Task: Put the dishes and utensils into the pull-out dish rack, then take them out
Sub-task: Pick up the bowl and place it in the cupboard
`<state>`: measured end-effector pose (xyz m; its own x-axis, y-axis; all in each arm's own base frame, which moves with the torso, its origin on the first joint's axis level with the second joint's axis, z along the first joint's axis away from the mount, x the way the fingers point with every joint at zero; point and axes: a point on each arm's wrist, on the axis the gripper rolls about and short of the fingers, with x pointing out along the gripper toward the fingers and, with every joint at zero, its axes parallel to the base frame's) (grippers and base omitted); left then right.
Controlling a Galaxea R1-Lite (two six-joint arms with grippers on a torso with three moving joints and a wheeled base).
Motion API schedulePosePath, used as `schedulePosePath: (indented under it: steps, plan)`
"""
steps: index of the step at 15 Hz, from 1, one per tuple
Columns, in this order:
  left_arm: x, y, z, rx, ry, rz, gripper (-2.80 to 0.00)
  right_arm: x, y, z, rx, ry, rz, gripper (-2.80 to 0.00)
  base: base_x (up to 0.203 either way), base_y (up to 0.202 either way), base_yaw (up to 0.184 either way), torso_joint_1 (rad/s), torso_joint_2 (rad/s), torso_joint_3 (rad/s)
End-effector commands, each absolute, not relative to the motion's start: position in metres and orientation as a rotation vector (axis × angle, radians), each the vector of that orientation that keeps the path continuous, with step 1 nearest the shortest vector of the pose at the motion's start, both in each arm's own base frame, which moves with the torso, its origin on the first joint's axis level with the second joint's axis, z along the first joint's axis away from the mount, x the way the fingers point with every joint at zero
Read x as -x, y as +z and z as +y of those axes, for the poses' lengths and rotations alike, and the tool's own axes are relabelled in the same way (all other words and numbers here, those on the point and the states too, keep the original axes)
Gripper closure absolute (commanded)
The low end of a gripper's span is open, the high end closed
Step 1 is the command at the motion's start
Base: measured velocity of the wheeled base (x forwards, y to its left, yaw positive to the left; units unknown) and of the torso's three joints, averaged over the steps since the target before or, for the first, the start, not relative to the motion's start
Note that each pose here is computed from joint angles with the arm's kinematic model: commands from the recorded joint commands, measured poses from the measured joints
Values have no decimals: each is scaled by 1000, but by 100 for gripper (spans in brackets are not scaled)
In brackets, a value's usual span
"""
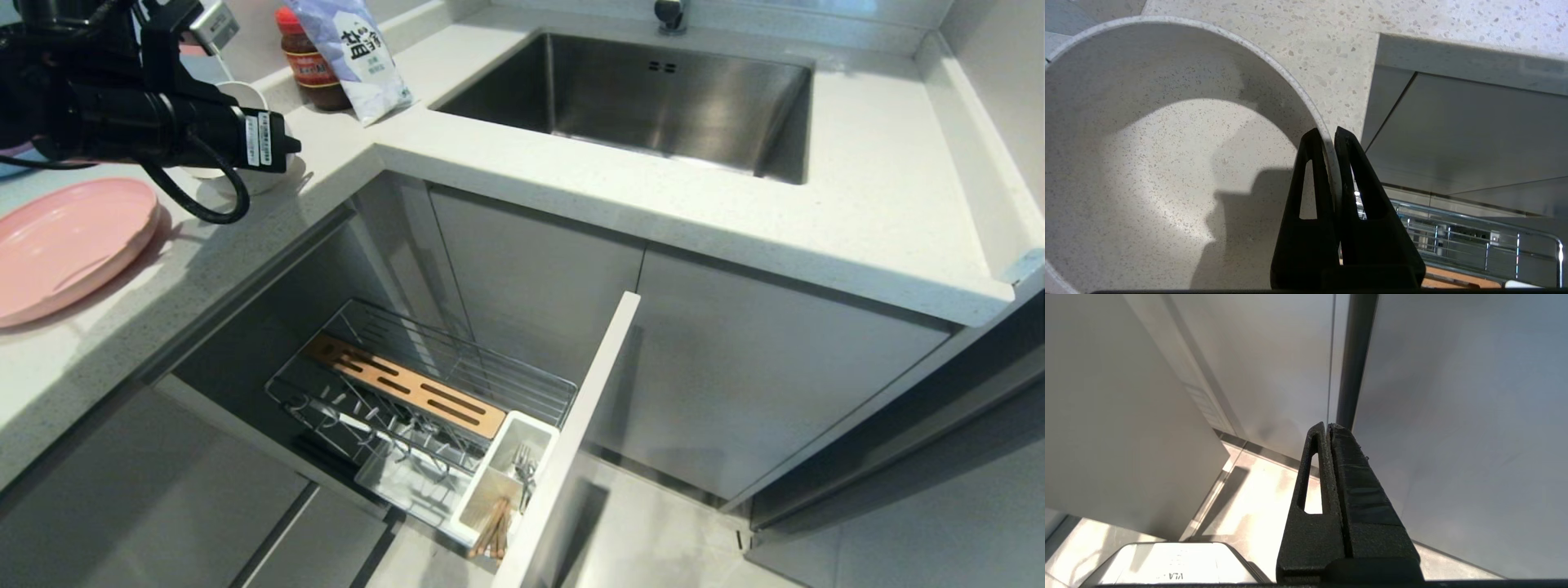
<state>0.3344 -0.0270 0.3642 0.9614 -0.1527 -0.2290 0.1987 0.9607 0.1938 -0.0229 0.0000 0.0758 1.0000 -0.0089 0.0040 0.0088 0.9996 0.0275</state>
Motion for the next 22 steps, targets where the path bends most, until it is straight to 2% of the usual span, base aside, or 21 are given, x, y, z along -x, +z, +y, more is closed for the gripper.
schedulePosePath:
  steps: [1,4,10,13,16,20,22]
  plan:
    - [-326,370,-28,-220,-184,204,0,23,75,0,-28,-9,-5,0,0,0,0,0,0,0]
    - [-308,384,-31,-225,-192,159,0,23,75,0,-28,-9,-5,0,0,0,0,0,0,0]
    - [-236,431,-47,-177,-263,-14,0,23,75,0,-28,-9,-5,0,0,0,0,0,0,0]
    - [-197,446,-71,139,-394,-39,0,23,75,0,-29,-9,-5,0,0,0,0,0,0,0]
    - [-160,447,-94,435,-519,19,0,23,75,0,-28,-9,-5,0,0,0,0,0,0,0]
    - [-146,406,-117,617,-578,216,0,23,75,0,-28,-8,-5,0,0,0,0,0,0,0]
    - [-154,383,-127,705,-521,251,0,23,75,0,-28,-8,-5,0,0,0,0,0,0,0]
